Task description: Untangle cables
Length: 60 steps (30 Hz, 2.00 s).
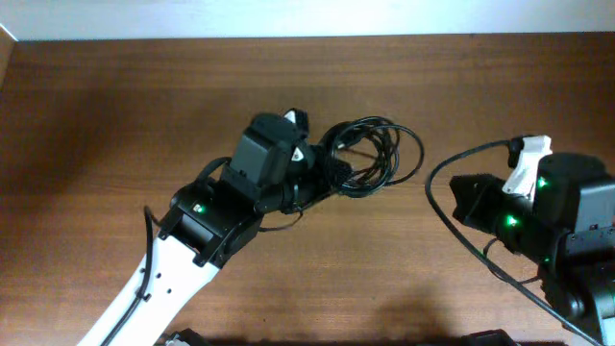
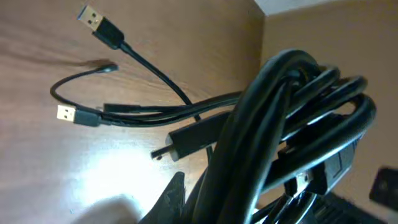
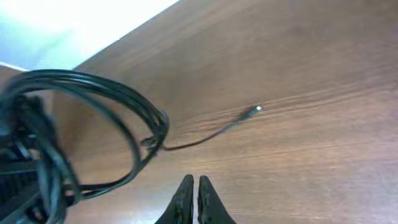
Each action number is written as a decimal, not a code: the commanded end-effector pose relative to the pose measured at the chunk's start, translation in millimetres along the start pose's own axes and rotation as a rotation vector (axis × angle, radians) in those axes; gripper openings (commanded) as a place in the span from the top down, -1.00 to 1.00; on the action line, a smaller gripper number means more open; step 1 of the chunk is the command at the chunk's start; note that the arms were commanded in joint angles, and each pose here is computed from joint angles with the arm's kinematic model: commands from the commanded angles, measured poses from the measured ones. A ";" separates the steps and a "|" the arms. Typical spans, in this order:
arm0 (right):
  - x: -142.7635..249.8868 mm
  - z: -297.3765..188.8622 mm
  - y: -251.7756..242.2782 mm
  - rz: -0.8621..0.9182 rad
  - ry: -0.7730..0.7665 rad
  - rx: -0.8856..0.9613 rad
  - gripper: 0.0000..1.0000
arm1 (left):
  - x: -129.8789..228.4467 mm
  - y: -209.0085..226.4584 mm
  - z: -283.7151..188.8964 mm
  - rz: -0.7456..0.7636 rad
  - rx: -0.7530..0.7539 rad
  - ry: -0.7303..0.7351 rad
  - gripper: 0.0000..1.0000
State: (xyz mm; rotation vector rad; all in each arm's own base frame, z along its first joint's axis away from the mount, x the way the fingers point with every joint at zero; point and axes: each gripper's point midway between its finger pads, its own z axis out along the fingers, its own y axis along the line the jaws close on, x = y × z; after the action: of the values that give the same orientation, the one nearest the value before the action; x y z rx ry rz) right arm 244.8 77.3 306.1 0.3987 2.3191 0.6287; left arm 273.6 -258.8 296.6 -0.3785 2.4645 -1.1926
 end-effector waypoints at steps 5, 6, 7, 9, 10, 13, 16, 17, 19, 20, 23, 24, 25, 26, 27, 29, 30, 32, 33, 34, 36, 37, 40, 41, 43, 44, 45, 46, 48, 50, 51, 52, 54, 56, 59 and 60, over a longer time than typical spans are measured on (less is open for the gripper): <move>6.8 -22.8 63.8 -0.366 0.001 -0.354 0.88 | 6.9 -24.2 -4.1 0.404 0.121 0.033 1.00; 11.3 -26.7 70.2 -0.413 0.008 -0.399 0.76 | 6.4 -24.0 -4.1 0.414 0.120 0.030 1.00; 13.4 -27.9 72.4 -0.430 0.013 -0.416 0.59 | 6.4 -24.0 -4.1 0.414 0.120 0.030 1.00; 18.7 -31.4 78.9 -0.486 0.024 -0.467 0.15 | 9.4 -25.4 -4.3 0.415 0.131 0.044 1.00; 20.4 -32.7 80.9 -0.499 0.027 -0.483 0.04 | 12.1 -26.8 -4.5 0.417 0.140 0.057 1.00; 19.2 -29.9 81.2 -0.498 0.031 -0.482 0.01 | 22.9 -32.2 -5.3 0.427 0.176 0.101 1.00; 18.5 -24.9 80.3 -0.491 0.043 -0.477 0.73 | 31.7 -42.4 -5.8 0.450 0.220 0.122 1.00; 18.4 -24.9 80.4 -0.492 0.043 -0.477 0.73 | 31.7 -42.5 -5.8 0.449 0.220 0.122 1.00; 18.2 -24.9 80.4 -0.492 0.042 -0.477 0.81 | 32.9 -43.2 -6.1 0.450 0.226 0.128 1.00; 18.2 -24.9 80.4 -0.492 0.042 -0.477 0.92 | 32.8 -43.1 -6.1 0.450 0.225 0.128 1.00; 18.6 -25.2 80.3 -0.491 0.043 -0.477 0.92 | 19.9 -34.5 -2.9 0.356 0.158 0.069 1.00; 18.4 -25.4 80.2 -0.479 0.044 -0.476 0.92 | 11.3 -22.8 -1.2 0.254 0.091 0.030 1.00; 16.1 -24.4 77.6 -0.451 0.039 -0.454 0.92 | 0.5 -4.3 -0.4 0.138 -0.004 -0.030 1.00; 12.7 -23.8 73.6 -0.426 0.025 -0.423 0.92 | -6.1 10.5 -1.3 0.049 -0.073 -0.075 1.00; 10.3 -24.4 70.7 -0.406 0.013 -0.400 0.92 | -10.3 21.9 -3.1 -0.024 -0.119 -0.100 1.00; 0.3 -29.0 39.6 -0.252 -0.057 -0.214 0.92 | -18.7 37.2 -8.3 -0.143 -0.152 -0.104 1.00; 1.5 -28.3 23.2 -0.189 -0.058 -0.130 0.92 | -17.8 34.7 -8.2 -0.147 -0.136 -0.087 1.00; 13.5 -25.7 1.6 -0.145 -0.009 -0.031 0.92 | -16.6 28.1 -7.6 -0.075 -0.104 -0.064 1.00; 15.7 -25.7 0.3 -0.160 0.000 -0.027 0.91 | -15.4 20.2 -6.8 -0.002 -0.070 -0.047 1.00; 15.9 -25.8 0.7 -0.180 0.001 -0.029 0.90 | -12.4 12.1 -6.3 0.064 -0.032 -0.023 1.00; 21.6 -27.4 19.9 -0.278 0.027 -0.140 0.90 | -9.2 4.1 -6.2 0.191 0.007 -0.001 1.00; 25.3 -30.6 35.8 -0.354 0.038 -0.234 0.88 | -7.3 2.0 -6.2 0.242 0.019 0.009 1.00; 19.5 -34.8 54.9 -0.414 0.004 -0.329 0.69 | 13.4 -20.3 -9.5 0.439 0.162 0.110 1.00; 17.5 -31.0 53.7 -0.410 0.007 -0.319 0.68 | 20.9 -33.3 -12.9 0.478 0.239 0.143 1.00; 17.0 -21.7 52.2 -0.400 0.034 -0.309 0.68 | 28.5 -40.0 -14.4 0.490 0.276 0.170 1.00; 17.9 -17.5 53.2 -0.395 0.054 -0.317 0.68 | 33.9 -42.1 -13.7 0.499 0.282 0.182 1.00; 19.5 -11.5 55.4 -0.388 0.083 -0.333 0.69 | 43.1 -45.4 -12.5 0.513 0.290 0.200 1.00; 19.5 -7.2 54.2 -0.382 0.096 -0.327 0.69 | 46.8 -46.8 -12.2 0.526 0.295 0.207 1.00; 19.8 -2.6 52.6 -0.376 0.111 -0.319 0.69 | 48.3 -47.9 -12.2 0.532 0.300 0.210 1.00; 20.7 11.0 45.1 -0.377 0.142 -0.286 0.68 | 57.8 -66.7 -20.9 0.567 0.414 0.250 1.00; 22.6 19.8 37.3 -0.362 0.170 -0.248 0.68 | 64.4 -79.7 -28.7 0.597 0.497 0.278 1.00; 23.9 25.8 30.9 -0.351 0.191 -0.216 0.69 | 68.4 -86.4 -33.7 0.616 0.543 0.295 1.00; 27.2 35.6 18.9 -0.333 0.231 -0.158 0.78 | 73.6 -94.4 -41.3 0.628 0.602 0.324 1.00; 31.7 35.8 4.6 -0.324 0.252 -0.085 0.83 | 63.3 -92.5 -49.9 0.549 0.609 0.342 1.00; 34.6 33.5 -9.4 -0.319 0.262 -0.012 0.82 | 31.0 -85.4 -75.3 0.477 0.651 0.325 1.00; 34.1 31.9 -9.1 -0.321 0.256 -0.012 0.83 | 21.4 -80.8 -82.8 0.475 0.666 0.319 1.00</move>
State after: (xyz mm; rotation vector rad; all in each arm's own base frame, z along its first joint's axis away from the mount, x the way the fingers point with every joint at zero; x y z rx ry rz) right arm 239.1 116.0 273.4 -0.1017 2.5121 0.7257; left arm 232.5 -287.5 369.2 0.5208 2.1397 -1.7180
